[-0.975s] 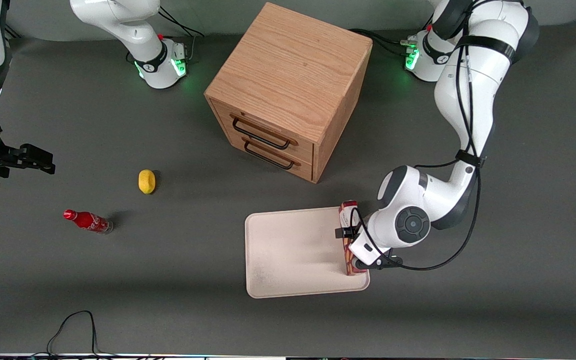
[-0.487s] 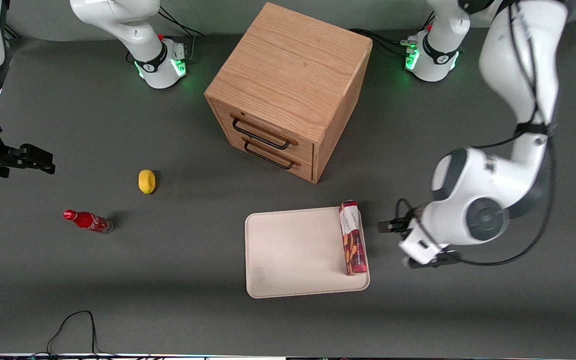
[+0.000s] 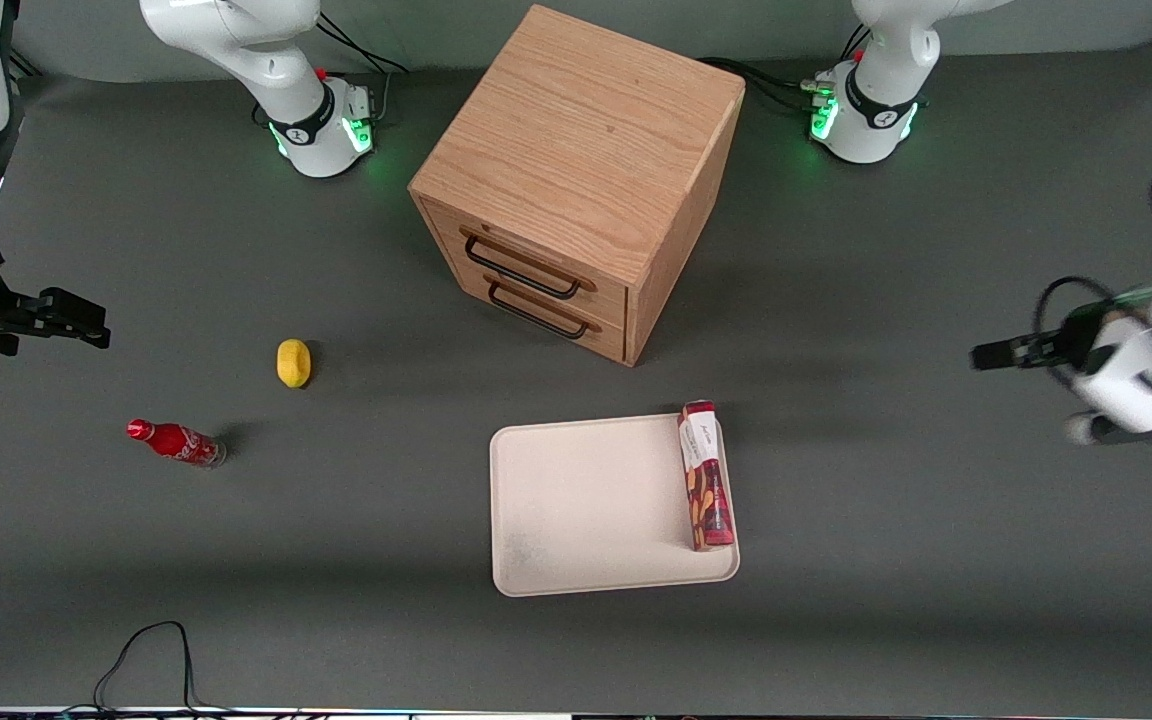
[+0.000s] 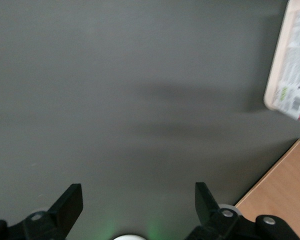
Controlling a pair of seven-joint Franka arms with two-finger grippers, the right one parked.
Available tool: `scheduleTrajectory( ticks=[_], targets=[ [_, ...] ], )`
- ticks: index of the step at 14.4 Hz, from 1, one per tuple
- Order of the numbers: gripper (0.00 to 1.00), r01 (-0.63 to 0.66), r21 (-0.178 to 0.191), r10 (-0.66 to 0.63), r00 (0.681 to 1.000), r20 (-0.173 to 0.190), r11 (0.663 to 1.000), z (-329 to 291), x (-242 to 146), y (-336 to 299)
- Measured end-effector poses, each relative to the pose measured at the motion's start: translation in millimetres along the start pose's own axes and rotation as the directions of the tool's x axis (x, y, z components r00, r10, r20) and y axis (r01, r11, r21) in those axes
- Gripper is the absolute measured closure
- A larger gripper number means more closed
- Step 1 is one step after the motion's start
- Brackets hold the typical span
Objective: Place red cookie box on tray
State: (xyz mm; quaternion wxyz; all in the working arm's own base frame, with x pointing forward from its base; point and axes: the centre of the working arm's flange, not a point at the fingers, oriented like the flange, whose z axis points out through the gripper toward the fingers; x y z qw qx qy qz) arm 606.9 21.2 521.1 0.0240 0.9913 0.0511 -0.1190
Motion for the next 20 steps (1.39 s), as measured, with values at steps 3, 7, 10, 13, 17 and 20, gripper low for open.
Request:
scheduleTrajectory(
  ticks=[3, 7, 10, 13, 17, 20],
  targets=[
    [0.0, 0.024, 0.007, -0.024, 0.999, -0.021, 1.0, -23, -26, -46],
    [0.0, 0.018, 0.061, -0.014, 0.998, -0.068, 0.998, -48, -55, -37],
    [0.0, 0.008, 0.08, -0.002, 0.996, -0.085, 0.997, -56, -66, -20],
    [0.0, 0.012, 0.077, -0.006, 0.997, -0.077, 0.997, -52, -65, -19],
    [0.0, -0.001, 0.082, 0.008, 0.997, -0.075, 0.997, -51, -66, -6],
    [0.0, -0.004, 0.086, 0.01, 0.998, -0.063, 0.996, -50, -68, 3]
  ],
)
